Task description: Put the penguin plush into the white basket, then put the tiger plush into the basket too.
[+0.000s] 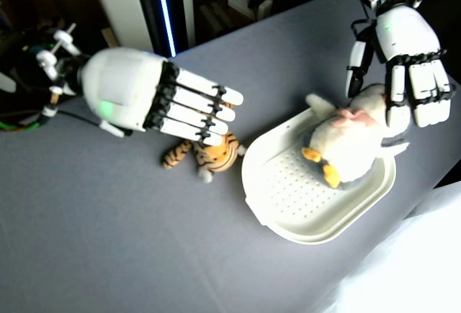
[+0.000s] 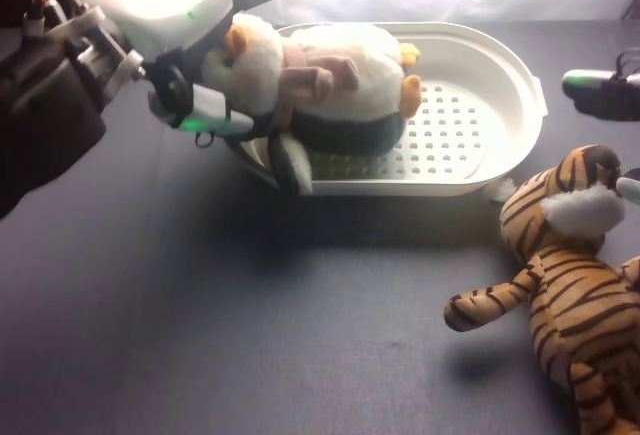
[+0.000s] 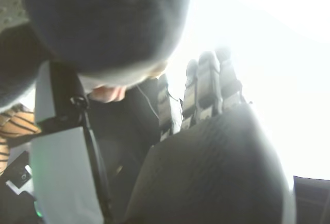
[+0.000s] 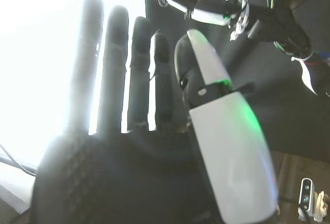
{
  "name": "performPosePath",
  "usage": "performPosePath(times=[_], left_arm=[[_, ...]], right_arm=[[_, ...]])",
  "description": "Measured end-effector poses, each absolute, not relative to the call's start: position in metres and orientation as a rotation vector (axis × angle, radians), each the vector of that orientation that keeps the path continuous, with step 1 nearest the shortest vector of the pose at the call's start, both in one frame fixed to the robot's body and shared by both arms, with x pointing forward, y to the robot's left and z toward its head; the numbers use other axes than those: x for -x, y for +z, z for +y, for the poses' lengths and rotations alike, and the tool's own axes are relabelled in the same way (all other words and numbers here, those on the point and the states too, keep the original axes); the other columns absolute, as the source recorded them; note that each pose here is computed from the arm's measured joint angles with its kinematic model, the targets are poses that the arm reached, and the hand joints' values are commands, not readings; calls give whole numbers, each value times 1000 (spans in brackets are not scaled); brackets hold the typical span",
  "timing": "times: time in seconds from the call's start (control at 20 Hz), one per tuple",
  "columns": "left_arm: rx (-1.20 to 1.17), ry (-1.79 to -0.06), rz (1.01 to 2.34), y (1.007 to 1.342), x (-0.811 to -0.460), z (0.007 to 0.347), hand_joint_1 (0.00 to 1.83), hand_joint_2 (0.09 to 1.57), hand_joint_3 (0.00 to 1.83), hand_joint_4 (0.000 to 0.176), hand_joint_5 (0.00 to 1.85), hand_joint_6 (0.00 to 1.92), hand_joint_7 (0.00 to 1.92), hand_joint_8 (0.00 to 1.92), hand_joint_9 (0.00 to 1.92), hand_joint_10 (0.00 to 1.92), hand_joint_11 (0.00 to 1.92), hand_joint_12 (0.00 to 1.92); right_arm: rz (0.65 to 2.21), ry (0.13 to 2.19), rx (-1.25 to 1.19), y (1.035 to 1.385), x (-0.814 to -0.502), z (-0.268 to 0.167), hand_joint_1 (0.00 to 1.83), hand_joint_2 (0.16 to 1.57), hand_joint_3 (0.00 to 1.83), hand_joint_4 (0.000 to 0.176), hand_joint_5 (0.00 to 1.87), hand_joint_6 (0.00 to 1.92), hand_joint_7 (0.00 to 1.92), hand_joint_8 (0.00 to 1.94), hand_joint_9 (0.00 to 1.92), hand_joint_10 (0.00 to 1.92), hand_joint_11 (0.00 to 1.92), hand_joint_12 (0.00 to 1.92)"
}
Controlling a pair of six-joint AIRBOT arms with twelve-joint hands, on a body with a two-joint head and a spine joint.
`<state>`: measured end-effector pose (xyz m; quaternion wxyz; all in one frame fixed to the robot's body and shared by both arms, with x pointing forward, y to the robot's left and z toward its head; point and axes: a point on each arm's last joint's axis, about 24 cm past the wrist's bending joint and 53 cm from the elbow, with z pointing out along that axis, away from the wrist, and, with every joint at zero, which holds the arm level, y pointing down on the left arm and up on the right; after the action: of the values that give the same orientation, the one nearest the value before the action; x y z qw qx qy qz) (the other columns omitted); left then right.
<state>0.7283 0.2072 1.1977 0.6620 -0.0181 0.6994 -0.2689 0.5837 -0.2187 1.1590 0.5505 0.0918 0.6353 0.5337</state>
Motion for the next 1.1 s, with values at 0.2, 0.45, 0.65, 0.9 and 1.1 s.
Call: performPosePath(times=[0.2,0.45,0.65,0.9,1.1], left_arm=[[-44,-641,1520,1206,-687,191,900,836,0,176,0,0,0,0,0,0,0,2],[-95,-697,1455,1215,-638,184,634,768,0,176,0,0,0,0,0,0,0,0],[-111,-731,1433,1217,-616,184,665,757,0,176,0,0,0,0,0,0,0,0],[-91,-752,1397,1222,-615,184,661,765,0,176,26,9,0,0,0,0,0,0],[-90,-756,1402,1220,-615,183,665,761,0,176,38,11,0,0,0,0,0,0]], right_arm=[[1464,1298,-137,1183,-568,-216,935,1161,0,50,538,2,570,0,594,0,598,6],[1608,1248,-109,1157,-552,-221,889,1098,0,119,421,2,471,4,561,9,668,47],[1742,1226,-61,1130,-544,-211,844,1114,0,152,409,0,488,2,659,8,710,236],[1910,1200,-5,1089,-537,-191,949,1115,0,119,432,0,428,0,708,1,495,788],[1978,1171,57,1069,-540,-180,1111,1094,3,94,477,4,446,0,724,0,586,566]])
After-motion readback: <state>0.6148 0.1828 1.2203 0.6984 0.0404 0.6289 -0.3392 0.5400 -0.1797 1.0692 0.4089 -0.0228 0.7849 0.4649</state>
